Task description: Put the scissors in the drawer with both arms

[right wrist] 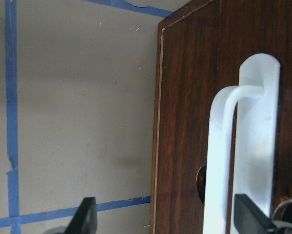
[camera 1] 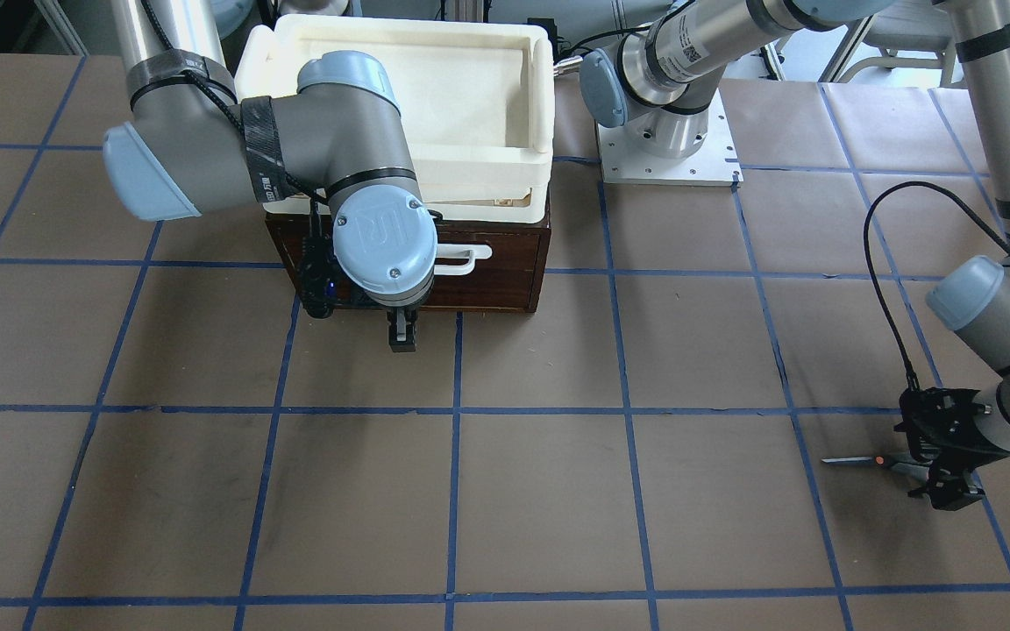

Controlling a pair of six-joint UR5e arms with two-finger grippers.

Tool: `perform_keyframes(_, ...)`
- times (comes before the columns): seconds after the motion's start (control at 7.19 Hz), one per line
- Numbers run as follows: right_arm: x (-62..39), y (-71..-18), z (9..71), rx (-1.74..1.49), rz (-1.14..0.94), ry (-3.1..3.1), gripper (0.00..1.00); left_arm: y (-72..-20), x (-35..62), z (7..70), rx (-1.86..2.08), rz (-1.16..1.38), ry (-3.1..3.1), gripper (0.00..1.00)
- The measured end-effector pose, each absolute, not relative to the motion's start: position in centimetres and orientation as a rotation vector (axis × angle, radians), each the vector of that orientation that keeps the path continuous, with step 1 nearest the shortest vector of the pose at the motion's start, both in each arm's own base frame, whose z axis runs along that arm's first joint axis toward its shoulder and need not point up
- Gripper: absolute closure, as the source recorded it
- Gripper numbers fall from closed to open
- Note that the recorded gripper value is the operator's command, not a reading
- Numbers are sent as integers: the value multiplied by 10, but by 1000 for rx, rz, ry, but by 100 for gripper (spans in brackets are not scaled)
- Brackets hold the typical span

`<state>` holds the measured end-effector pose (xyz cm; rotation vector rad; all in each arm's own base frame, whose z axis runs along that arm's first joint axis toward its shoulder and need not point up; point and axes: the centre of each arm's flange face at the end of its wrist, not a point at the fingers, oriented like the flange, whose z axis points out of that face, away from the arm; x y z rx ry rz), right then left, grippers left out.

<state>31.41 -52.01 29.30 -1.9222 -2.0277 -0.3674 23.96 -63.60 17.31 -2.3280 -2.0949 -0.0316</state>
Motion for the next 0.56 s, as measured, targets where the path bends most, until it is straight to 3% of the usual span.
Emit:
perform_keyframes(0.28, 316, -520, 290, -1925, -393, -2024, 0, -634, 238, 171, -2349, -24, -2067, 4)
perform_keyframes(0.56, 317, -520, 288, -1922, -401, -2021, 0, -634, 237, 170, -2366, -21, -2047, 14)
